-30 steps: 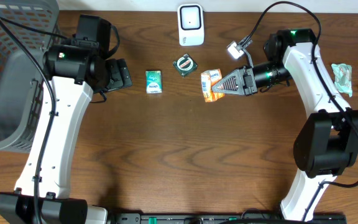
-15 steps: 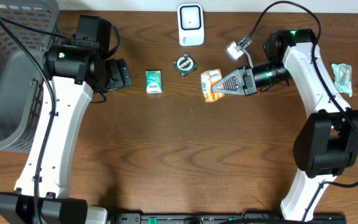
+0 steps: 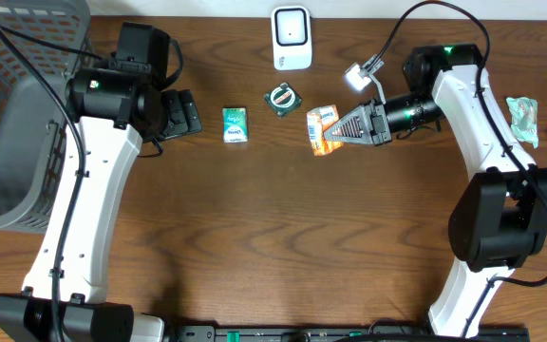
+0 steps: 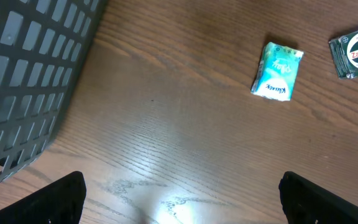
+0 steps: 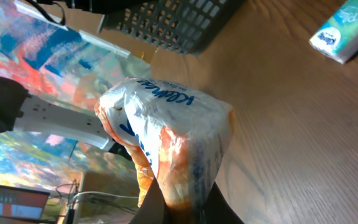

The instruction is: Scan the item barcode

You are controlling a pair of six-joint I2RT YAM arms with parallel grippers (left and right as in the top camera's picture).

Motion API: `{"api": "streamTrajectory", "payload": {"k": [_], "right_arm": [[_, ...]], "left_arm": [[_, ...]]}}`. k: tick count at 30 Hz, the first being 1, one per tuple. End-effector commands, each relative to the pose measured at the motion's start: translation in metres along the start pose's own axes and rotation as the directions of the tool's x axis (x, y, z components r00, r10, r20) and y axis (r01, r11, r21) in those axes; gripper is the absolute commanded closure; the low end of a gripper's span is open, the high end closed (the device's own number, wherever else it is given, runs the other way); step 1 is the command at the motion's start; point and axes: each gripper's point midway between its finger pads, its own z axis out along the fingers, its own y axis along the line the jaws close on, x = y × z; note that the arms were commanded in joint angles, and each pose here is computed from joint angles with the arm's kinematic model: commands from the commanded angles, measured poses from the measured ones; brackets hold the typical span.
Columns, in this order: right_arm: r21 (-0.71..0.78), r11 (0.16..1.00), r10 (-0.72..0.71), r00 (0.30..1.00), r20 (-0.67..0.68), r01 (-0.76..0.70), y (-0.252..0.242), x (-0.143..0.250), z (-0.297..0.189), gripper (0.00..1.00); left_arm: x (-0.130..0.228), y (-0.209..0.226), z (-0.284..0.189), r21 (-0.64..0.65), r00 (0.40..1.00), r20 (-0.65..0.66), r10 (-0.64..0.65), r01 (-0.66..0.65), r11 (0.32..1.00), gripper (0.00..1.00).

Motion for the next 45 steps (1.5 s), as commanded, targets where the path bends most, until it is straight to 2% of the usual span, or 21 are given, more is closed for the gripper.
{"api": "streamTrajectory", "payload": {"k": [1,3,5,6,7,8,9,12,15,17,20,25,27,29,30,33,37,40,45], "right_arm": [[0.101,0.994,0.04,0.997,-0.063,-0.034,-0.01,0.006,-0.002,0.99],[0.352,0.924,0.212,0.966,-0.146,-0.15,-0.052,0.023,-0.008,0.99],[0.687,0.684,0.417,0.904,-0.092,-0.246,-0.102,0.039,-0.034,0.99],[0.837,0.483,0.478,0.878,-0.006,-0.257,-0.125,0.044,-0.056,0.99],[0.892,0.384,0.478,0.878,0.031,-0.24,-0.134,0.043,-0.067,0.99],[0.934,0.292,0.449,0.892,0.055,-0.204,-0.143,0.038,-0.077,0.99],[0.956,0.246,0.403,0.914,0.05,-0.161,-0.149,0.029,-0.082,0.99],[0.98,0.198,0.202,0.978,-0.049,0.008,-0.162,-0.015,-0.082,0.99],[0.997,0.073,-0.03,0.999,-0.035,0.037,-0.165,-0.074,-0.087,0.99],[0.998,0.066,-0.166,0.986,-0.014,0.025,-0.16,-0.108,-0.082,0.99],[0.991,0.125,-0.301,0.954,-0.016,0.056,-0.154,-0.143,-0.069,0.99],[0.989,0.121,-0.362,0.931,-0.036,0.086,-0.173,-0.191,-0.061,0.99],[0.986,0.108,-0.366,0.927,-0.081,0.129,-0.186,-0.199,-0.057,0.99],[0.972,0.064,-0.385,0.904,-0.184,0.225,-0.205,-0.209,-0.048,0.99],[0.956,-0.011,-0.389,0.879,-0.274,0.293,-0.216,-0.215,-0.047,0.99],[0.923,-0.139,-0.395,0.835,-0.383,0.358,-0.221,-0.225,-0.039,0.99],[0.88,-0.152,-0.444,0.764,-0.468,0.45,-0.211,-0.234,-0.014,0.99],[0.79,-0.196,-0.424,0.676,-0.602,0.58,-0.215,-0.231,0.001,0.99],[0.766,-0.197,-0.401,0.663,-0.632,0.611,-0.229,-0.223,0.005,0.99]], "left_arm": [[-0.003,0.003,-0.005,-0.008,1.0,0.017,0.005,-0.005,1.0,0.02],[-0.003,0.003,-0.005,-0.008,1.0,0.017,0.005,-0.005,1.0,0.02],[-0.003,0.003,-0.005,-0.008,1.0,0.017,0.005,-0.005,1.0,0.02],[-0.003,0.003,-0.005,-0.008,1.0,0.017,0.005,-0.005,1.0,0.02],[-0.003,0.003,-0.005,-0.008,1.0,0.017,0.005,-0.005,1.0,0.02],[-0.003,0.003,-0.005,-0.008,1.0,0.017,0.005,-0.005,1.0,0.02],[-0.003,0.003,-0.005,-0.008,1.0,0.017,0.005,-0.005,1.0,0.02],[-0.003,0.003,-0.005,-0.008,1.0,0.017,0.005,-0.005,1.0,0.02],[-0.003,0.003,-0.005,-0.008,1.0,0.017,0.005,-0.005,1.0,0.02],[-0.003,0.003,-0.005,-0.008,1.0,0.017,0.005,-0.005,1.0,0.02],[-0.003,0.003,-0.005,-0.008,1.0,0.017,0.005,-0.005,1.0,0.03],[-0.003,0.003,-0.005,-0.008,1.0,0.017,0.005,-0.005,1.0,0.02],[-0.003,0.003,-0.005,-0.008,1.0,0.017,0.005,-0.005,1.0,0.02],[-0.003,0.003,-0.005,-0.008,1.0,0.017,0.005,-0.005,1.0,0.02],[-0.003,0.003,-0.005,-0.008,1.0,0.017,0.005,-0.005,1.0,0.02],[-0.003,0.003,-0.005,-0.008,1.0,0.017,0.005,-0.005,1.0,0.03],[-0.003,0.003,-0.005,-0.008,1.0,0.017,0.005,-0.005,1.0,0.02],[-0.003,0.003,-0.005,-0.008,1.0,0.017,0.005,-0.005,1.0,0.02],[-0.003,0.003,-0.005,-0.008,1.0,0.017,0.005,-0.005,1.0,0.02]]}}
